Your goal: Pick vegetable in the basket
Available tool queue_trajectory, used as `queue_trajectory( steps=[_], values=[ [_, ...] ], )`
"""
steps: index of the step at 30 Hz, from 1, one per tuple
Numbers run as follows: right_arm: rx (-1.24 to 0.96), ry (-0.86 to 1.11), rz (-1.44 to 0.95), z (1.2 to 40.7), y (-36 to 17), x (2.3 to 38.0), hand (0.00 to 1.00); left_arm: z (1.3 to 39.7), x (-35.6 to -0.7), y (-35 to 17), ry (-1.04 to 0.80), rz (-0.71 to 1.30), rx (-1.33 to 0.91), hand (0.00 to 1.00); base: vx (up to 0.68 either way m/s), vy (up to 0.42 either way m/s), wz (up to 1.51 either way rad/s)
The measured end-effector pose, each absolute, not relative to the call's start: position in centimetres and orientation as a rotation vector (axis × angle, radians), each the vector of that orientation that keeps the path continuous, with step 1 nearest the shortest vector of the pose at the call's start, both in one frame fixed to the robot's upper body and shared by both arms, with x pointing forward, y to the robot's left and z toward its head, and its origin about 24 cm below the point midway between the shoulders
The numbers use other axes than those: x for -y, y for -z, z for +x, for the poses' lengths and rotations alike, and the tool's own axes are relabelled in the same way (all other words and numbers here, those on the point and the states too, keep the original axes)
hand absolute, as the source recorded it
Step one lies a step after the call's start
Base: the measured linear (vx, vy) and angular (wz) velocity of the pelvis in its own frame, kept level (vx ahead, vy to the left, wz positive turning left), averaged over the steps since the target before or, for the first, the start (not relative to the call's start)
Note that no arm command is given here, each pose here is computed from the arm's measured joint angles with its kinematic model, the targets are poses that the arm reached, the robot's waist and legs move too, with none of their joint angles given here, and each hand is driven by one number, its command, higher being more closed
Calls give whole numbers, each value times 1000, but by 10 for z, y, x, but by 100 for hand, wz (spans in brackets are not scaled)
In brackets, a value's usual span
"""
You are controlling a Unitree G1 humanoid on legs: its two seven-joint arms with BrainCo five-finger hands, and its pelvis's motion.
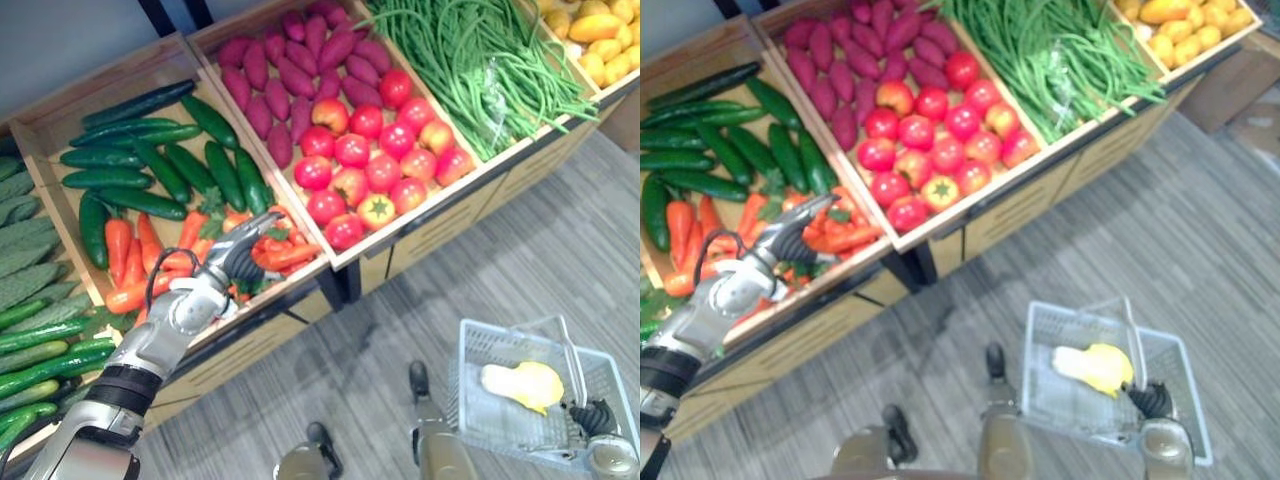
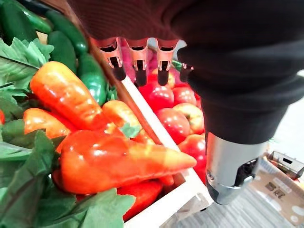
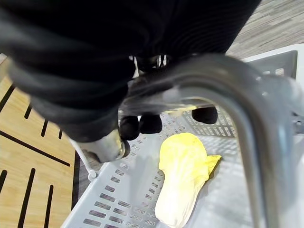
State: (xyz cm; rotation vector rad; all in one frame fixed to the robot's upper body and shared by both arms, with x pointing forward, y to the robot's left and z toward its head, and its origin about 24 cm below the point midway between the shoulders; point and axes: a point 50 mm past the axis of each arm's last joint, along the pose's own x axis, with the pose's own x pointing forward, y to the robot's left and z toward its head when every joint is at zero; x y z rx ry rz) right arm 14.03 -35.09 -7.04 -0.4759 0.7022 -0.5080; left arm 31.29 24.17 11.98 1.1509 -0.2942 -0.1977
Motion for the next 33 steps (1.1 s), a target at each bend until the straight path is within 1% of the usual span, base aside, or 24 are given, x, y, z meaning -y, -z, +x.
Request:
queue_trajectory(
  steps=[10,30,33],
  values=[
    [-694,490,-495,145,68,351,100,313,-248,-112,191,1189,247,0,-53,-61,-3],
    [-685,491,-503,148,66,353,100,322,-249,-114,126,1164,252,0,-53,-68,-2],
    [-678,491,-502,150,64,353,100,324,-249,-116,119,1193,259,0,-66,-78,-10]
  ],
)
